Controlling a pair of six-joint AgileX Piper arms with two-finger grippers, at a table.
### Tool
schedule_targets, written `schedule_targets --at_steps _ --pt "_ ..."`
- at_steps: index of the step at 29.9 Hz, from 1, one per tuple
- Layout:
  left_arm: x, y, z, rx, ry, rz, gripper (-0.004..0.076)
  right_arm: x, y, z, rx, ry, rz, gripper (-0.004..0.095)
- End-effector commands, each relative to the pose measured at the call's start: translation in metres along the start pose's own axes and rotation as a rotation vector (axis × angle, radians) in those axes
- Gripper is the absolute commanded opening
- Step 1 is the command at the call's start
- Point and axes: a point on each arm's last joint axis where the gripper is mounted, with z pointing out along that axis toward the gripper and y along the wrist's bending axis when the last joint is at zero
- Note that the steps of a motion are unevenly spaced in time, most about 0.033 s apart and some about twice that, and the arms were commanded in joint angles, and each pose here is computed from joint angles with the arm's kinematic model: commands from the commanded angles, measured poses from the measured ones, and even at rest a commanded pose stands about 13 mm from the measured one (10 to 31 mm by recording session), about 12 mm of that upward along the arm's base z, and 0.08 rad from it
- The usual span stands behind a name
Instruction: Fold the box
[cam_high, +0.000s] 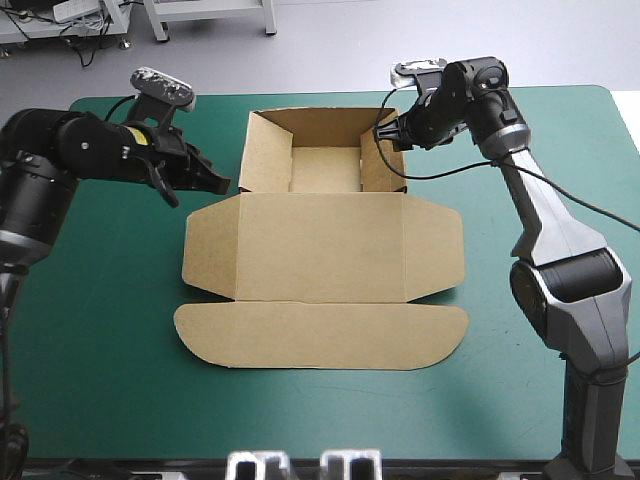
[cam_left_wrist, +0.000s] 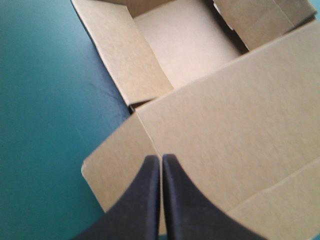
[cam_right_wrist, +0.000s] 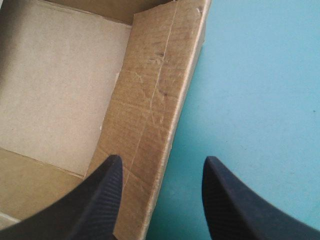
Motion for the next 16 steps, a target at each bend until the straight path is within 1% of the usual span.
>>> schedule_targets --at_steps 1,4,8,11,14,16 --pt "0.015 -0.014 -0.045 0.022 -0.018 -0.017 -0.001 -0.013 0.004 -0.037 -0.012 -0.146 0.009 0.0457" --pt "0.032 -0.02 -0.059 0.023 -0.028 -0.029 -0.001 -0.012 0.004 -0.02 -0.03 -0.118 0.019 0.0457" --pt "0.058 -0.028 -0.076 0.02 -0.039 -0.07 -0.001 -0.009 0.002 0.009 -0.031 -0.065 0.031 0.0457" --pt "0.079 -0.033 -0.084 0.021 -0.036 -0.08 -0.001 -0.007 0.001 0.024 -0.029 -0.048 0.045 0.0428" --pt "0.104 -0.039 -0.085 0.024 -0.015 -0.115 -0.001 -0.006 0.0 0.034 -0.031 -0.035 0.051 0.0348" --pt "0.122 -0.043 -0.089 0.024 -0.013 -0.117 -0.001 -0.005 0.0 0.037 -0.037 -0.021 0.054 0.0221"
